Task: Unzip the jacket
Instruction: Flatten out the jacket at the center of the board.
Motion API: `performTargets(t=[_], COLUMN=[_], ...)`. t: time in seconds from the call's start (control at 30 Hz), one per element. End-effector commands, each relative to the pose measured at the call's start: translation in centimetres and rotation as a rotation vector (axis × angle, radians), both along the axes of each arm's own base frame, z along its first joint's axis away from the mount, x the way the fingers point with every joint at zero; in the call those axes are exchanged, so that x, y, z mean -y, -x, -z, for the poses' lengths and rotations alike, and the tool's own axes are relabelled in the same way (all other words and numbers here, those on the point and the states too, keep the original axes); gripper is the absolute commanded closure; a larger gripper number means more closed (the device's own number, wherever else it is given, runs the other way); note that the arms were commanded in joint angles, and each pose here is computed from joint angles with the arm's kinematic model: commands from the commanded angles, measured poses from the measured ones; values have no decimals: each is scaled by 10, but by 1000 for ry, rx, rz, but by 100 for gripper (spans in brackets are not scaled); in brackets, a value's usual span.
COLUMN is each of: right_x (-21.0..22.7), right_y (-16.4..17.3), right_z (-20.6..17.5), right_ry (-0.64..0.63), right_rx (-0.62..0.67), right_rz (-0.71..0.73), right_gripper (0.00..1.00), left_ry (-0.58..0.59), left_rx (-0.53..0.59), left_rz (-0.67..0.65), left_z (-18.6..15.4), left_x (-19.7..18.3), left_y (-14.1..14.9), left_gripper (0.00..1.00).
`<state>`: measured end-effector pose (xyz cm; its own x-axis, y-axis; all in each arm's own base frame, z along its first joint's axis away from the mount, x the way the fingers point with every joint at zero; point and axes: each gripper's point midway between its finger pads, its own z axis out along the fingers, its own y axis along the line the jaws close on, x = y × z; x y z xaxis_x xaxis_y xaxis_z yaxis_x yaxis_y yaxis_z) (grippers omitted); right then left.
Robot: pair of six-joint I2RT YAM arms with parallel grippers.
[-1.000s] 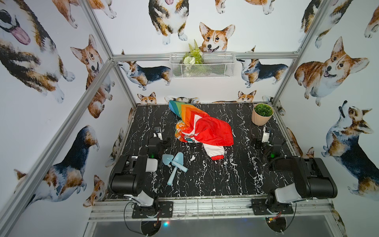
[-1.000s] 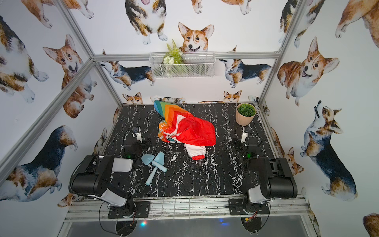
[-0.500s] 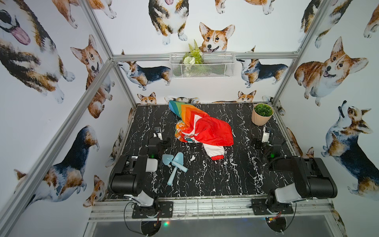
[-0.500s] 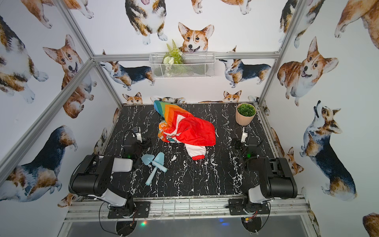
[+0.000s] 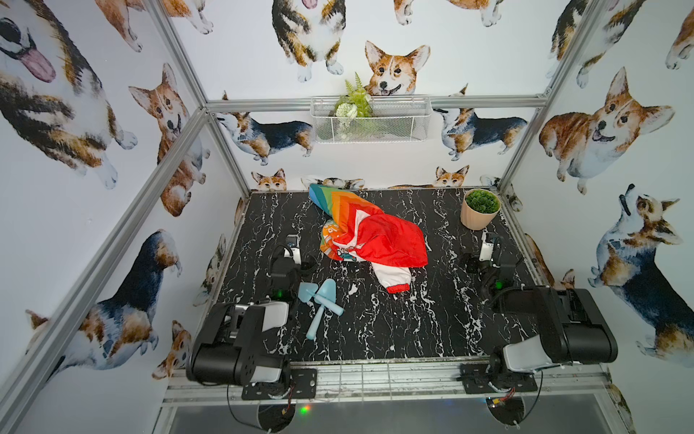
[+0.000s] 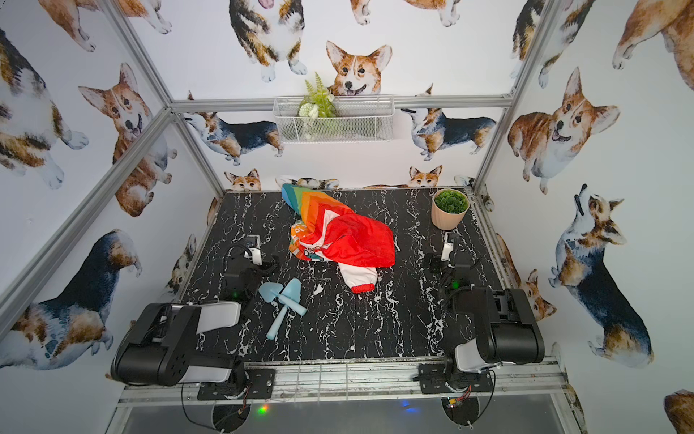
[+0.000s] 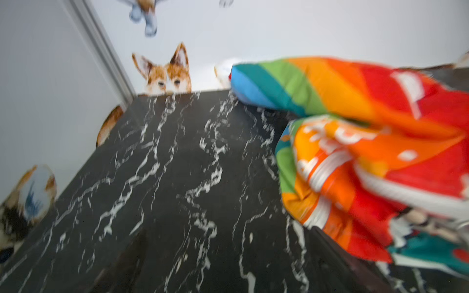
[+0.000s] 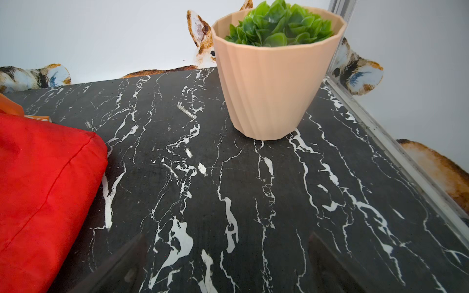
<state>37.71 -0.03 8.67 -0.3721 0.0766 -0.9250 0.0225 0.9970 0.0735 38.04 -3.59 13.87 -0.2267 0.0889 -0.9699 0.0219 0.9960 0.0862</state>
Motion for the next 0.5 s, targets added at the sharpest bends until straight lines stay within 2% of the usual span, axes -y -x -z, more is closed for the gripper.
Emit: performTargets(t=[0.0, 0.1, 0.17, 0.23, 0.3, 0.37, 0.47], right_x=[-1, -2, -1, -1, -1, -2, 2], right_y=[-1, -1, -2, -2, -2, -2, -1], right_z=[-3, -2, -3, -3, -3, -3, -5], right_ry=[12, 12, 11, 9, 10, 8, -11], right_rx=[10, 8, 11, 11, 11, 10, 18], right_rz=[-13, -13, -12, -14, -14, -15, 2], right_gripper=[1, 1, 1, 1, 1, 1, 1], left_ry=[-55, -28, 1, 71, 109, 144, 272], left_rx=[-88, -106, -134, -189, -278, -325, -462], left_rz=[-2, -49, -138, -325, -412, -399, -290], left_z=[-3, -20, -29, -35, -28, -26, -10], left_x=[6, 7, 0, -20, -28, -21, 8], left_y=[4, 5, 6, 12, 21, 21, 25], left_gripper=[0, 0, 0, 0, 0, 0, 0])
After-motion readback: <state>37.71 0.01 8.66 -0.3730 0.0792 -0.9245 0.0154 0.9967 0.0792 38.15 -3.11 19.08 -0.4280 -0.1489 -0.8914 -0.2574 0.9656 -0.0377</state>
